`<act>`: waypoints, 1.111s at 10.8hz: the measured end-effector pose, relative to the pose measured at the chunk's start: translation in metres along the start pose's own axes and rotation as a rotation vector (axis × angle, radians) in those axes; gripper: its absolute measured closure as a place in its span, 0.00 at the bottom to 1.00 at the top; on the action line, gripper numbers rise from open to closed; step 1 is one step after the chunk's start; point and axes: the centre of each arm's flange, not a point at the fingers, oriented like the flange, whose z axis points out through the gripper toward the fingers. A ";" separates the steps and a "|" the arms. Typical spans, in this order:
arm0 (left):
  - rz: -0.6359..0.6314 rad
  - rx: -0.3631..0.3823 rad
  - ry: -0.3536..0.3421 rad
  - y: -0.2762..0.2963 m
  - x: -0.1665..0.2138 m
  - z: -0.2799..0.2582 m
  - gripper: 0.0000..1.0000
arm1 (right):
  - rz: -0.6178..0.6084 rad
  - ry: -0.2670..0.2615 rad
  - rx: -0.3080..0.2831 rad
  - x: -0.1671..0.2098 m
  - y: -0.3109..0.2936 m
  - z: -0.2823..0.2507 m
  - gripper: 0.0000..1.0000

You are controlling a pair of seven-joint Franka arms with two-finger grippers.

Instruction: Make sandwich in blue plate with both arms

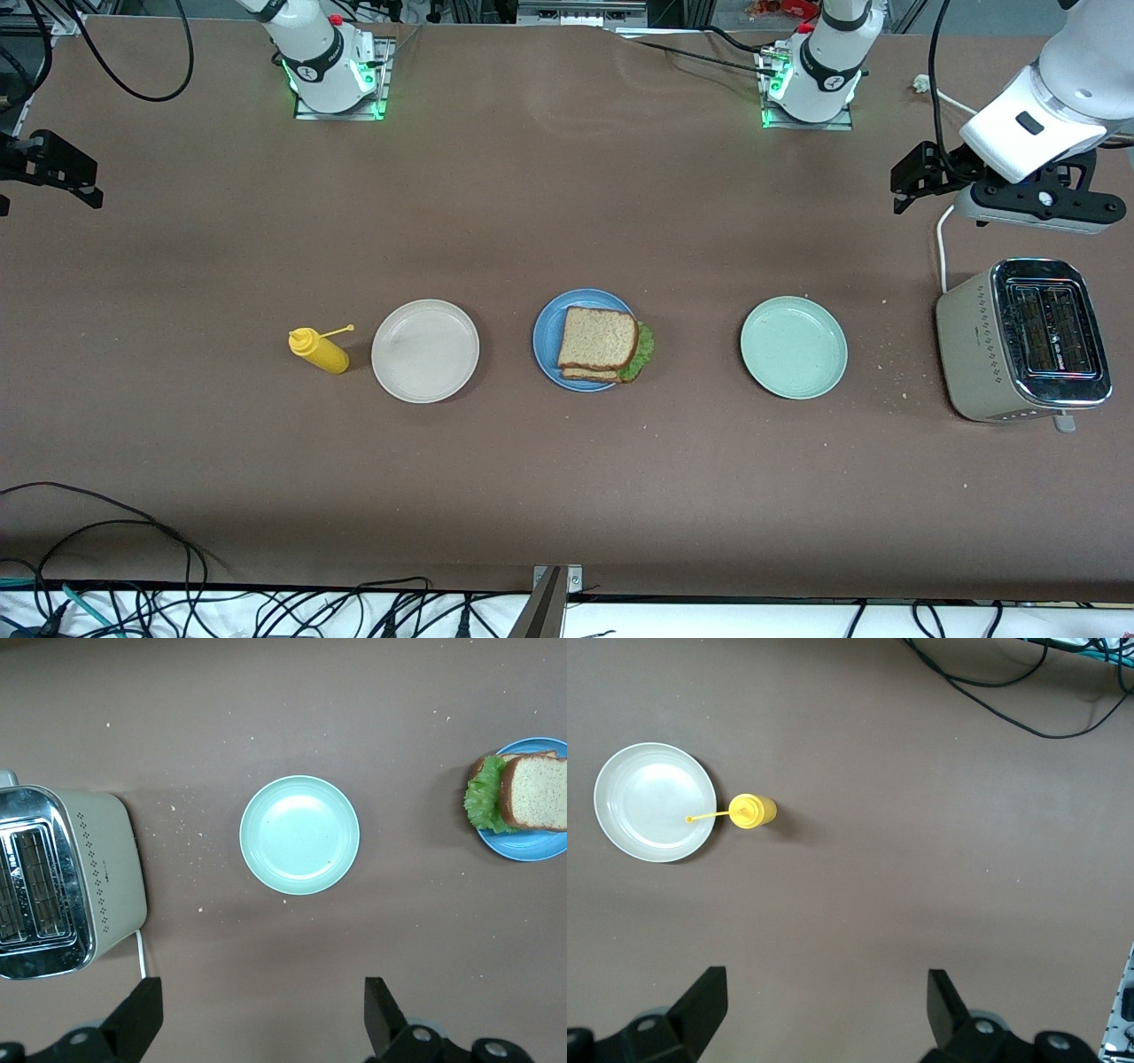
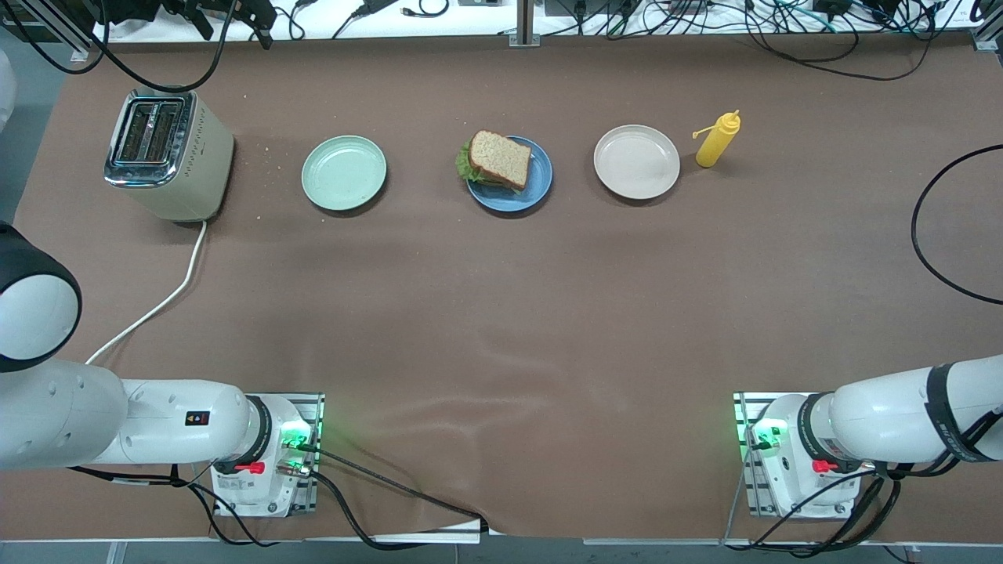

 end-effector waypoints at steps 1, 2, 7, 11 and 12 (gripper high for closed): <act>0.000 0.000 0.000 0.000 0.000 0.000 0.00 | -0.003 0.000 0.000 0.000 -0.002 0.000 0.00; 0.000 0.000 0.000 0.000 0.000 0.000 0.00 | -0.006 0.000 0.000 0.001 -0.003 0.000 0.00; -0.001 0.000 -0.009 0.000 -0.001 0.001 0.00 | -0.014 0.001 0.000 0.001 -0.008 -0.001 0.00; -0.001 0.000 -0.010 0.000 -0.001 0.001 0.00 | -0.023 0.001 0.001 0.002 -0.012 -0.001 0.00; -0.001 0.000 -0.010 0.000 -0.001 0.001 0.00 | -0.025 0.001 0.001 0.003 -0.014 -0.001 0.00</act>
